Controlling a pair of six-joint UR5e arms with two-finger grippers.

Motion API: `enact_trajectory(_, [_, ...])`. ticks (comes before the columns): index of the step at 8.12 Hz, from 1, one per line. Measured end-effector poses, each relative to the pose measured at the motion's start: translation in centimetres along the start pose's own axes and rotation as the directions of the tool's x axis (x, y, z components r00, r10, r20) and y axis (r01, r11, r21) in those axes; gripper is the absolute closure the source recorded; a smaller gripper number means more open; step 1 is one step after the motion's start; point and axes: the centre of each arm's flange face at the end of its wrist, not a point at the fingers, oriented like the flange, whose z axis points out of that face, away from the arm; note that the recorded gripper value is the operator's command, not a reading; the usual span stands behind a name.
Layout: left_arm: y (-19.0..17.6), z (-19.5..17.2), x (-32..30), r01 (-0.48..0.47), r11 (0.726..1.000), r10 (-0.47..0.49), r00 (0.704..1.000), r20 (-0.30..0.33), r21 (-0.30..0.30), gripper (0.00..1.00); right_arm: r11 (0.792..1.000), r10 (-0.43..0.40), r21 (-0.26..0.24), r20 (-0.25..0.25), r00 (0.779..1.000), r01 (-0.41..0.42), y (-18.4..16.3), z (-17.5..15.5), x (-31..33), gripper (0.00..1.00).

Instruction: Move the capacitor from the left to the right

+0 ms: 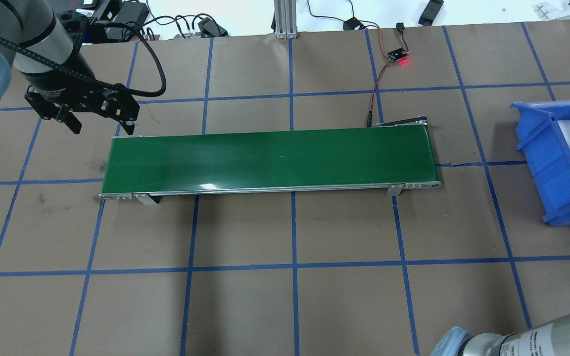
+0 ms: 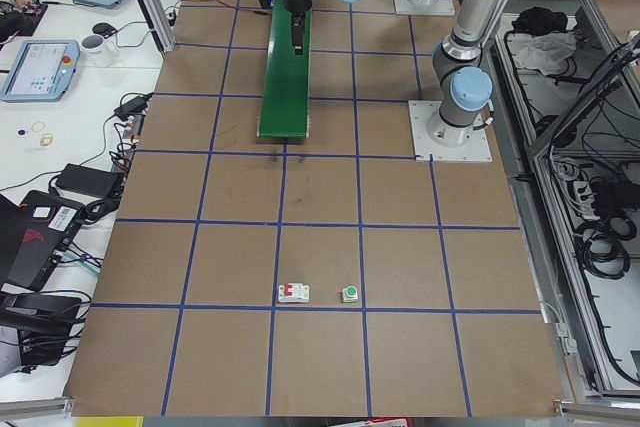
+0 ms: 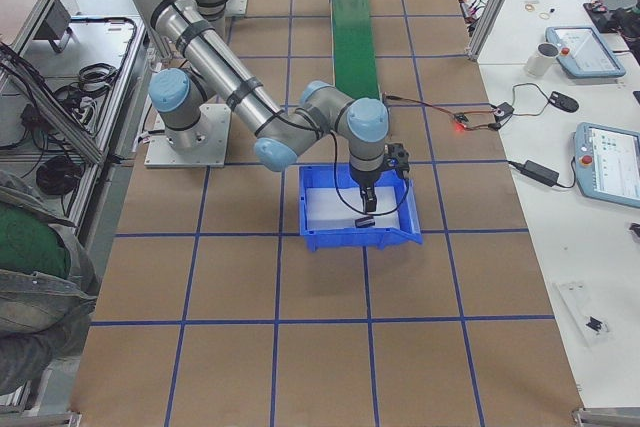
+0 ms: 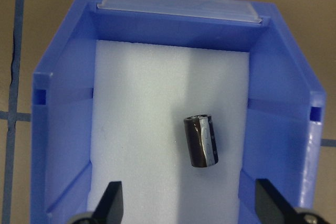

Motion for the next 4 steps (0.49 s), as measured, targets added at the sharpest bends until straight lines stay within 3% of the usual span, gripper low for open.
enact_trajectory(2, [0.0, 0.0, 0.0, 0.001, 1.000, -0.001, 1.000, 0.000, 0.000, 0.00, 0.998, 0.041, 0.051, -0.051, 0.998, -0.039, 0.7, -6.2, -1.6, 0.00])
enact_trajectory(4, [0.0, 0.0, 0.0, 0.001, 1.000, -0.001, 1.000, 0.000, 0.000, 0.00, 0.994, 0.096, 0.054, -0.046, 0.994, -0.094, 1.4, -10.5, -4.1, 0.00])
